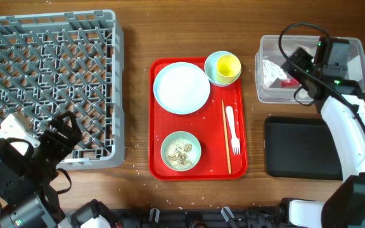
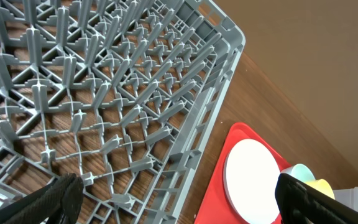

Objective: Sort waste into correct bins and load items into the dishwasher rack
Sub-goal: 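Carry the packet to the clear bin and release it, then grasp the rim of the green rice bowl with the right gripper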

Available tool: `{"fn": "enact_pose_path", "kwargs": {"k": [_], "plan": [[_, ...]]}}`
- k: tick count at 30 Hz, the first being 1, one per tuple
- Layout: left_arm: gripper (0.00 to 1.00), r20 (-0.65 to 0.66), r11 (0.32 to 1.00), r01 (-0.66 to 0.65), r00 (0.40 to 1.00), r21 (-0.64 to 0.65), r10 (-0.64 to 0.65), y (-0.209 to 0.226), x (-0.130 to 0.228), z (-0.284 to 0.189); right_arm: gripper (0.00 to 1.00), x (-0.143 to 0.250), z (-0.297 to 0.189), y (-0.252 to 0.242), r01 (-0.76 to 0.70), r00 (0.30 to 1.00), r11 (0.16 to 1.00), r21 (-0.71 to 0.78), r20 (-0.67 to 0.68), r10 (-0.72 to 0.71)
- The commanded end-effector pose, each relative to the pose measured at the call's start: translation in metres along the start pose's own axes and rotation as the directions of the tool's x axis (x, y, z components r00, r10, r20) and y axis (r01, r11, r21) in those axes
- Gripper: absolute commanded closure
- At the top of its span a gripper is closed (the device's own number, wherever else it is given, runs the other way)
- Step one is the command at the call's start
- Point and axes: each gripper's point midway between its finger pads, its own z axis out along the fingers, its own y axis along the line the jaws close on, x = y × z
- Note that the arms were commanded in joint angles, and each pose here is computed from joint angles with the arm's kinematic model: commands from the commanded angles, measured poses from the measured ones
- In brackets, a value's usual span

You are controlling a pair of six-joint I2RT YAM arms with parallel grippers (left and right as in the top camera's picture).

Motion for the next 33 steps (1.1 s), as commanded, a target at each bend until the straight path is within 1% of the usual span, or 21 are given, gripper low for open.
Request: {"fn": "enact_pose_path", "kwargs": {"k": [1, 3, 5, 7, 9, 11, 12, 13, 14, 15, 17, 18, 19, 21, 22, 25, 27, 29, 30, 31, 33], "plan": [[0.00, 0.017, 1.000, 0.001, 1.000, 0.001, -0.001, -0.002, -0.004, -0.003, 0.00, 0.016, -0.006, 0.032, 0.084, 0.992, 0.977, -0.198, -0.073, -0.100], [0.00, 0.017, 1.000, 0.001, 1.000, 0.001, -0.001, -0.002, -0.004, -0.003, 0.01, 0.020, -0.021, 0.051, 0.079, 0.989, 0.949, -0.306, -0.093, -0.112], [0.00, 0.017, 1.000, 0.001, 1.000, 0.001, -0.001, -0.002, -0.004, -0.003, 0.00, 0.024, -0.049, 0.079, 0.102, 0.984, 0.889, -0.446, -0.088, -0.157], [0.00, 0.017, 1.000, 0.001, 1.000, 0.001, -0.001, -0.002, -0.004, -0.003, 0.00, 0.032, -0.085, 0.108, 0.181, 0.971, 0.813, -0.553, -0.031, -0.237], [0.00, 0.017, 1.000, 0.001, 1.000, 0.001, -0.001, -0.002, -0.004, -0.003, 0.00, 0.046, -0.118, 0.135, 0.281, 0.945, 0.737, -0.614, 0.043, -0.324], [0.00, 0.017, 1.000, 0.001, 1.000, 0.001, -0.001, -0.002, -0.004, -0.003, 0.00, 0.077, -0.145, 0.167, 0.389, 0.891, 0.622, -0.680, 0.107, -0.440], [0.00, 0.017, 1.000, 0.001, 1.000, 0.001, -0.001, -0.002, -0.004, -0.003, 0.00, 0.095, -0.151, 0.179, 0.417, 0.867, 0.583, -0.697, 0.114, -0.485], [0.00, 0.017, 1.000, 0.001, 1.000, 0.001, -0.001, -0.002, -0.004, -0.003, 0.01, 0.115, -0.151, 0.189, 0.438, 0.842, 0.552, -0.709, 0.108, -0.529], [0.00, 0.017, 1.000, 0.001, 1.000, 0.001, -0.001, -0.002, -0.004, -0.003, 0.00, 0.127, -0.150, 0.194, 0.444, 0.828, 0.540, -0.715, 0.098, -0.552], [0.00, 0.017, 1.000, 0.001, 1.000, 0.001, -0.001, -0.002, -0.004, -0.003, 0.00, 0.155, -0.147, 0.205, 0.452, 0.797, 0.510, -0.732, 0.075, -0.599], [0.00, 0.017, 1.000, 0.001, 1.000, 0.001, -0.001, -0.002, -0.004, -0.003, 0.00, 0.199, -0.134, 0.224, 0.464, 0.743, 0.462, -0.756, 0.048, -0.667], [0.00, 0.017, 1.000, 0.001, 1.000, 0.001, -0.001, -0.002, -0.004, -0.003, 0.00, 0.213, -0.128, 0.230, 0.469, 0.726, 0.448, -0.761, 0.043, -0.687], [0.00, 0.017, 1.000, 0.001, 1.000, 0.001, -0.001, -0.002, -0.004, -0.003, 0.01, 0.235, -0.111, 0.238, 0.488, 0.698, 0.442, -0.753, 0.034, -0.715], [0.00, 0.017, 1.000, 0.001, 1.000, 0.001, -0.001, -0.002, -0.004, -0.003, 0.13, 0.271, -0.079, 0.244, 0.531, 0.654, 0.446, -0.721, 0.013, -0.757], [0.00, 0.017, 1.000, 0.001, 1.000, 0.001, -0.001, -0.002, -0.004, -0.003, 0.15, 0.287, -0.066, 0.243, 0.552, 0.633, 0.449, -0.703, 0.004, -0.774], [0.00, 0.017, 1.000, 0.001, 1.000, 0.001, -0.001, -0.002, -0.004, -0.003, 0.16, 0.314, -0.042, 0.239, 0.596, 0.600, 0.461, -0.657, -0.017, -0.800], [0.00, 0.017, 1.000, 0.001, 1.000, 0.001, -0.001, -0.002, -0.004, -0.003, 0.16, 0.319, -0.031, 0.232, 0.631, 0.587, 0.479, -0.611, -0.027, -0.809], [0.00, 0.017, 1.000, 0.001, 1.000, 0.001, -0.001, -0.002, -0.004, -0.003, 0.16, 0.314, -0.033, 0.233, 0.608, 0.614, 0.509, -0.609, -0.046, -0.788], [0.00, 0.017, 1.000, 0.001, 1.000, 0.001, -0.001, -0.002, -0.004, -0.003, 0.16, 0.308, -0.036, 0.235, 0.582, 0.645, 0.542, -0.606, -0.061, -0.762], [0.00, 0.017, 1.000, 0.001, 1.000, 0.001, -0.001, -0.002, -0.004, -0.003, 0.17, 0.293, -0.043, 0.236, 0.536, 0.696, 0.594, -0.600, -0.084, -0.713], [0.00, 0.017, 1.000, 0.001, 1.000, 0.001, -0.001, -0.002, -0.004, -0.003, 0.21, 0.271, -0.064, 0.234, 0.477, 0.749, 0.647, -0.595, -0.110, -0.654]]}}
